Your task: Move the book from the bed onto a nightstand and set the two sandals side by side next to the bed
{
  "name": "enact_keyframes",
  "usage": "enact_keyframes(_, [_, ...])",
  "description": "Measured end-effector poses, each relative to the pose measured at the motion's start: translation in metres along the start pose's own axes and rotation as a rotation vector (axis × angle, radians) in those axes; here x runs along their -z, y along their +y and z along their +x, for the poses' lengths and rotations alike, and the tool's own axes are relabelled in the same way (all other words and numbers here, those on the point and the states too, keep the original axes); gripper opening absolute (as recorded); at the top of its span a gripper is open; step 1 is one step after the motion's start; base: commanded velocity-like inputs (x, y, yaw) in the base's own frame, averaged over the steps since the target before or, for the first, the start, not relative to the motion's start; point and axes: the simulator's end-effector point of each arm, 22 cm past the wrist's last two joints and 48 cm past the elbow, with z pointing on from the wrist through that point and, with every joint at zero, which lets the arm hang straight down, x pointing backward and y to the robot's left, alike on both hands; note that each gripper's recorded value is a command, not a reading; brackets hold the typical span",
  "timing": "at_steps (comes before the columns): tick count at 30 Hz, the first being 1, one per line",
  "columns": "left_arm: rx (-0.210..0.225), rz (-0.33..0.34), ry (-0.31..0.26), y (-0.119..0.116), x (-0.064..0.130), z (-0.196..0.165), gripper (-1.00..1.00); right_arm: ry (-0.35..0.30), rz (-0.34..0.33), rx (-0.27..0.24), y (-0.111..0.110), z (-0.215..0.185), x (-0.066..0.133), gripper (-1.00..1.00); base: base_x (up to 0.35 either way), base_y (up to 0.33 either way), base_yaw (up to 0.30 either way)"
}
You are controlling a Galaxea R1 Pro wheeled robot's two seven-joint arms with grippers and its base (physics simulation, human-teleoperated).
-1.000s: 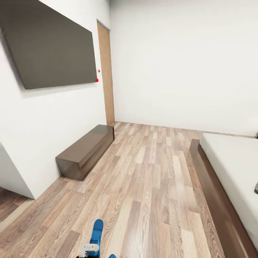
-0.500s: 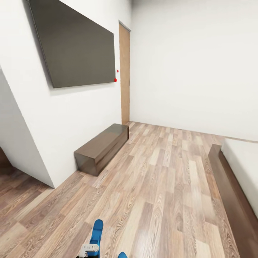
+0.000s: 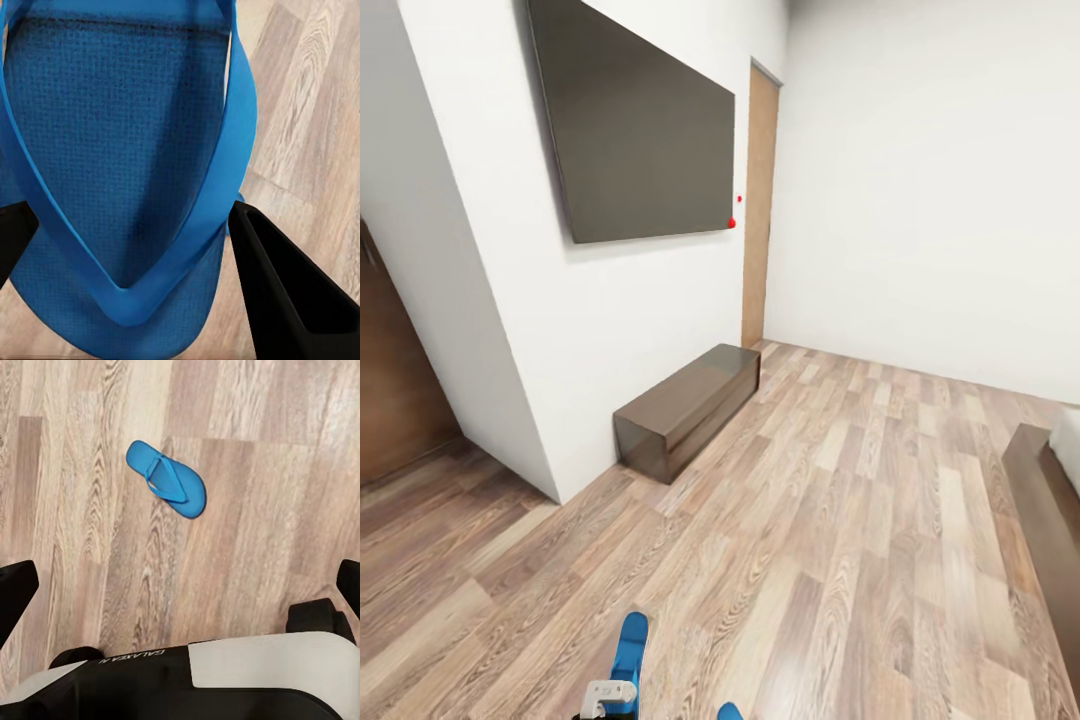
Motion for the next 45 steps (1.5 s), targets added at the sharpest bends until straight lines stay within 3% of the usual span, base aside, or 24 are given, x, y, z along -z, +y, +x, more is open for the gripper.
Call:
enact_keyframes(7, [0.001, 0.0, 0.0, 0.0, 0.0, -0.0002, -1.0, 0.0, 0.0, 0.0, 0.0, 0.0, 0.0, 1.0, 0.0, 0.0, 0.259])
enact_keyframes(20, [0.001, 0.0, 0.0, 0.0, 0.0, -0.0002, -1.0, 0.0, 0.0, 0.0, 0.0, 0.0, 0.0001, 1.0, 0.0, 0.0, 0.058])
enact_keyframes(45, [0.0, 0.0, 0.0, 0.0, 0.0, 0.0, -1.0, 0.0, 0.0, 0.0, 0.0, 0.0, 0.0, 1.0, 0.0, 0.0, 0.282])
